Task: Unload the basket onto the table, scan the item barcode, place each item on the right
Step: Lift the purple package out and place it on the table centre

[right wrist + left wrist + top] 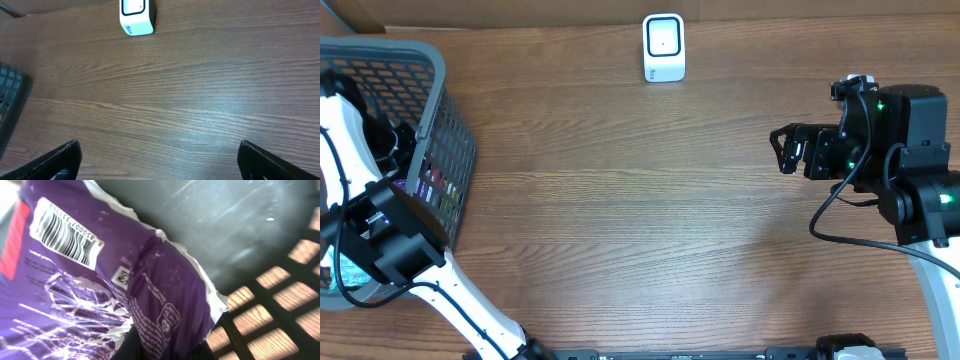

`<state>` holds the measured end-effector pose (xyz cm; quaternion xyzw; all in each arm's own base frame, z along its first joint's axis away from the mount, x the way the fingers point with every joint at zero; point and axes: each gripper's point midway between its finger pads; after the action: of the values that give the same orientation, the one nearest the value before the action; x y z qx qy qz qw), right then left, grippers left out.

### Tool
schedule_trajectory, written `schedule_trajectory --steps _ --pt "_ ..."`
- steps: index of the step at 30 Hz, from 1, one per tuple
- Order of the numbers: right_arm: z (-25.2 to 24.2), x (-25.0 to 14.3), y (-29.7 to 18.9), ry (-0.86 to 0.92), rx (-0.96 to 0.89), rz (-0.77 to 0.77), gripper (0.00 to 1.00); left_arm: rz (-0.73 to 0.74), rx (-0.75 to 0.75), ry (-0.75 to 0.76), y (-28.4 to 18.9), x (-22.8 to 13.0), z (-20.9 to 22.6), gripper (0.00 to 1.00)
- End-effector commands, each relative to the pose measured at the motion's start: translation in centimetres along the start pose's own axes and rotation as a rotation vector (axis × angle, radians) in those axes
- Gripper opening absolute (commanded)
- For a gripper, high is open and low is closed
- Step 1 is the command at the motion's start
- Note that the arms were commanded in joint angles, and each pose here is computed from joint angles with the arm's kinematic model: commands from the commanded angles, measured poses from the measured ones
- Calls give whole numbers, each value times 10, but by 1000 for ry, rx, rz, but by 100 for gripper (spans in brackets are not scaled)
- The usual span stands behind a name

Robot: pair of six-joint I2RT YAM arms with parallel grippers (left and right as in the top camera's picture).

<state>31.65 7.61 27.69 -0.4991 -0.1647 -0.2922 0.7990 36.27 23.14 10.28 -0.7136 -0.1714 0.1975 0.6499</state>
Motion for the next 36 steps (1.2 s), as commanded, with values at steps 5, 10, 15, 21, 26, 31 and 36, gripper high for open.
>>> schedule_trajectory --steps 5,10,15,21,26,31,36 --pt "7 8 -6 -16 15 -29 100 -394 20 -27 -152 10 -10 4" --pt "7 8 -6 -16 15 -29 100 -678 21 -18 -255 -27 -24 4" --pt "7 8 -6 -16 15 -29 100 -859 -16 74 -318 -81 -63 4" --pt "7 8 -6 -16 15 -28 100 -870 -127 438 -322 -125 -177 4" --pt "7 8 -6 -16 15 -28 100 -650 -140 730 -254 -155 -269 4" --pt "7 8 -6 -16 15 -30 100 -406 -70 1062 -169 -182 -327 4" --pt "4 9 -6 -16 -2 -36 100 -184 2 1320 -80 -205 -362 4"
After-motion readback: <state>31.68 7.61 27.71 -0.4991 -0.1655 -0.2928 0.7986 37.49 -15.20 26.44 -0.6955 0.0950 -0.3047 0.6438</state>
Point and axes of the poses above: each gripper's point midway between its finger pads, its own y axis out along the fingers, its own z axis along the line the jaws close on, x = y × z, and after that the axes turned 13 degrees about y, right-handed
